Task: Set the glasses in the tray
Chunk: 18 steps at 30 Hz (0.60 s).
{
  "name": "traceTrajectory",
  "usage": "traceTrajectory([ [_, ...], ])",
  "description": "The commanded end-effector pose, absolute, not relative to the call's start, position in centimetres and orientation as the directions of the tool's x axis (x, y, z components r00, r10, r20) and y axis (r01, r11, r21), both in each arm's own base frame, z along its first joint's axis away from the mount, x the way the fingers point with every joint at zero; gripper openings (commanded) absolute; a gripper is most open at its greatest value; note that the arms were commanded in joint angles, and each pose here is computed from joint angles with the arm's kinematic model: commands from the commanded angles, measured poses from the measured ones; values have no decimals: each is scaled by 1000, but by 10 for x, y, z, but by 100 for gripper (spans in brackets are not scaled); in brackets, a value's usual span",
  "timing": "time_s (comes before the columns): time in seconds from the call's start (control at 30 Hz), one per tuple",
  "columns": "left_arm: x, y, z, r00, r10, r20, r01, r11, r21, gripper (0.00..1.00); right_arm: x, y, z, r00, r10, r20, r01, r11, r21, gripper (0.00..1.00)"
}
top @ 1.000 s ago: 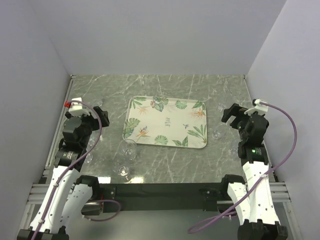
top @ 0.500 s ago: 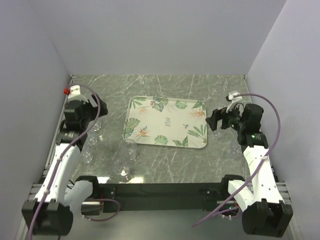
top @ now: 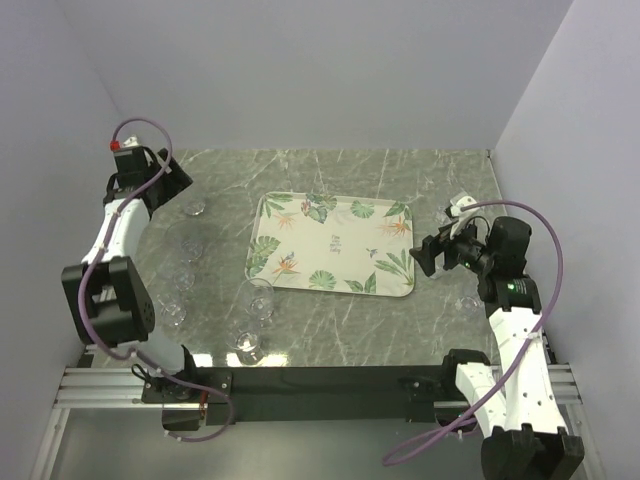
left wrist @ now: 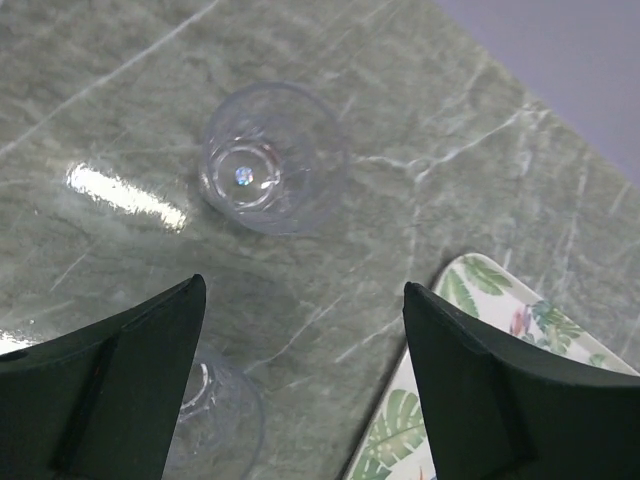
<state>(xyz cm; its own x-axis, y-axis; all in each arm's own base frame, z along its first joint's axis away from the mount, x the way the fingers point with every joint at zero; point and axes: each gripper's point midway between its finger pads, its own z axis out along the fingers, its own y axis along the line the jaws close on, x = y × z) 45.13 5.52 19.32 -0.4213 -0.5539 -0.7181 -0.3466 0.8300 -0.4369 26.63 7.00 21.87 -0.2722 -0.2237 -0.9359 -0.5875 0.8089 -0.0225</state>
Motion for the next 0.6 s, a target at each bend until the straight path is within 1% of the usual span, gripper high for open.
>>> traceTrajectory([
  [0.0, 462, 64, 203, -408, -579, -706, -385, 810, -442, 85, 267, 69, 230, -220, -250, -943, -592, 803, -74, 100],
  [0.03, 466, 69, 192, -418, -583, -697, -410, 806, -427, 83, 267, 69, 230, -222, -249, -943, -592, 803, -73, 100],
  [0.1, 474, 73, 192, -422, -585, -693, -425, 803, -419, 78, 268, 68, 229, -230, -253, -940, -591, 803, -71, 100],
  [0.13, 478, 75, 180, -440, -587, -680, -438, 801, -407, 75, 268, 68, 228, -233, -254, -939, -590, 804, -72, 100],
  [0.27, 491, 85, 169, -447, -592, -670, -480, 791, -379, 70, 268, 67, 226, -241, -255, -937, -590, 805, -67, 100],
  [0.43, 498, 88, 150, -472, -605, -641, -507, 781, -363, 64, 269, 67, 226, -240, -254, -937, -587, 807, -69, 100],
  [0.5, 498, 94, 146, -468, -604, -645, -532, 776, -339, 62, 269, 66, 224, -246, -256, -935, -584, 809, -68, 100],
  [0.53, 499, 94, 140, -478, -602, -640, -537, 776, -330, 58, 269, 66, 224, -247, -256, -935, -583, 809, -67, 100],
  [0.57, 499, 96, 137, -481, -602, -637, -544, 775, -322, 57, 269, 66, 224, -248, -255, -934, -585, 809, -66, 100],
])
